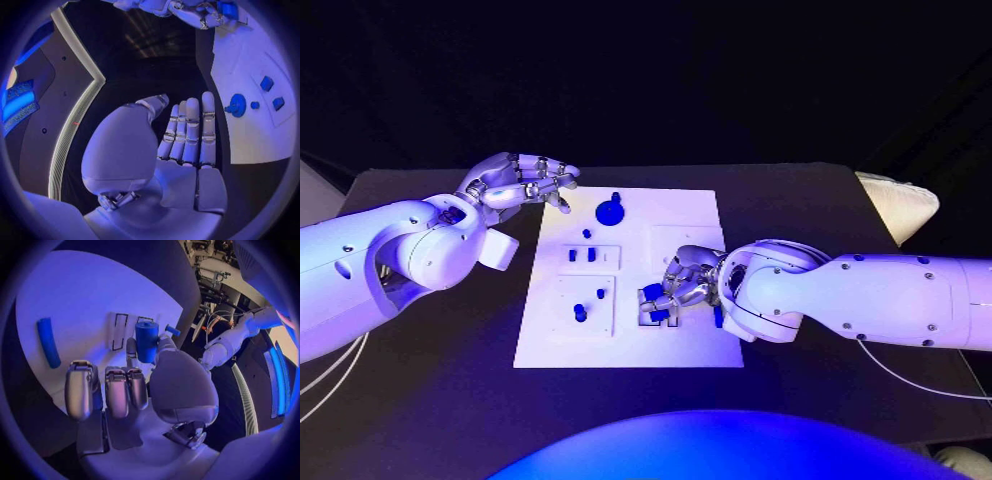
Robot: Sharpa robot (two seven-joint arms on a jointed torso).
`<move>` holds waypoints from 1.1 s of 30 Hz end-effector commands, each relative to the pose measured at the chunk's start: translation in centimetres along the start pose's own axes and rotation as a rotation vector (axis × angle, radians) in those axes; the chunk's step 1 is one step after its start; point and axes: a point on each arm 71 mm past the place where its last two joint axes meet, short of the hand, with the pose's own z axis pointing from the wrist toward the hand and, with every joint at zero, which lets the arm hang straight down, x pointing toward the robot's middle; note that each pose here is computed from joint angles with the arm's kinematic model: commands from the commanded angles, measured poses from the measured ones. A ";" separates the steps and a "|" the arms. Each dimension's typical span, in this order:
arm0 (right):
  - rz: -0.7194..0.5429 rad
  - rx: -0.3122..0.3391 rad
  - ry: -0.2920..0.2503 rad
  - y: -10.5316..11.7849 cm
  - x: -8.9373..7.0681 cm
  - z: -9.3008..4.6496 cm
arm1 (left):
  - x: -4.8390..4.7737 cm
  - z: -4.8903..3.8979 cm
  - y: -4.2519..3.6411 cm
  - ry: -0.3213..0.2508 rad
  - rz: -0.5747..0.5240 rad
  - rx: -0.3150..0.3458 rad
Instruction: Assemble the parts on the task board
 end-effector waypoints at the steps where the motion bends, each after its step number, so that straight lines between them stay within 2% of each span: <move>1: -0.081 -0.015 0.013 0.1 0.2 0.1 | 0.23 0.05 -0.12 0.013 -0.010 0.006; 15: -0.109 -0.017 0.010 0.1 0.3 0.2 | 0.18 0.01 -0.11 0.011 -0.009 0.005; 33: -0.097 -0.025 -0.044 0.1 0.0 0.4 | 0.11 -0.05 -0.11 0.008 -0.009 0.005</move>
